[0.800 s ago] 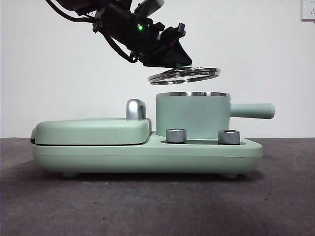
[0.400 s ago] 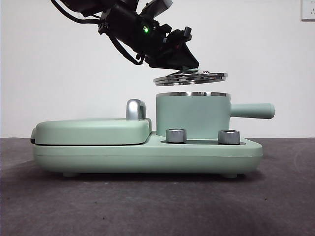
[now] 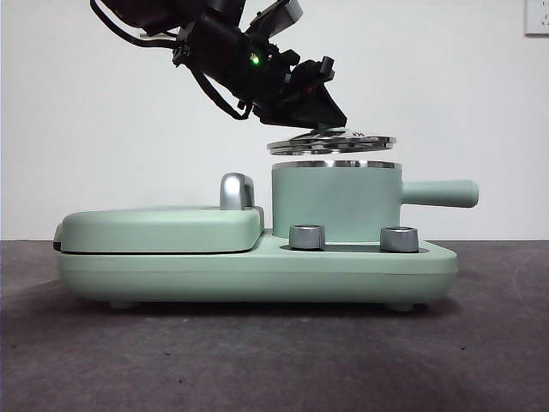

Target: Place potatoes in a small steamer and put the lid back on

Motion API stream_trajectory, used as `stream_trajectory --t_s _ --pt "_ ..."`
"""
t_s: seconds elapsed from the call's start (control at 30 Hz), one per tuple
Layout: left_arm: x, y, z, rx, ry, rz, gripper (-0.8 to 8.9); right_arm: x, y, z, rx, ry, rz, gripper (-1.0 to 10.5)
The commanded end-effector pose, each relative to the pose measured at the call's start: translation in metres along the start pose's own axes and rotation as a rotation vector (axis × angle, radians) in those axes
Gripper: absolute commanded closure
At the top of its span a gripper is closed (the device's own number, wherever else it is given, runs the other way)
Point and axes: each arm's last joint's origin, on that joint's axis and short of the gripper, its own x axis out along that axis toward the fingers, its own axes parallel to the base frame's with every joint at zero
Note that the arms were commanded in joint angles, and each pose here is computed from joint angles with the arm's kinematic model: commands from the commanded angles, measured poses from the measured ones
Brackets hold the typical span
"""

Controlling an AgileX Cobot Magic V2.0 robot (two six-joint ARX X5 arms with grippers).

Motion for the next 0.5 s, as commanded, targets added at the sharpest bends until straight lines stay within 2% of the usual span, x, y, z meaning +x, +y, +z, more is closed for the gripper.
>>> stream_trajectory --t_s 0.03,0.5 --pt "0.0086 -0.0003 0.0035 0.034 -0.027 -0.007 8.00 0.0001 0.0004 0.0015 0.008 -0.005 0.001 6.5" --pt "0.0132 -0.0024 -0.0014 0.038 -0.015 -0.015 8.00 0.0001 0.0003 0.0015 0.008 -0.005 -0.003 6.5"
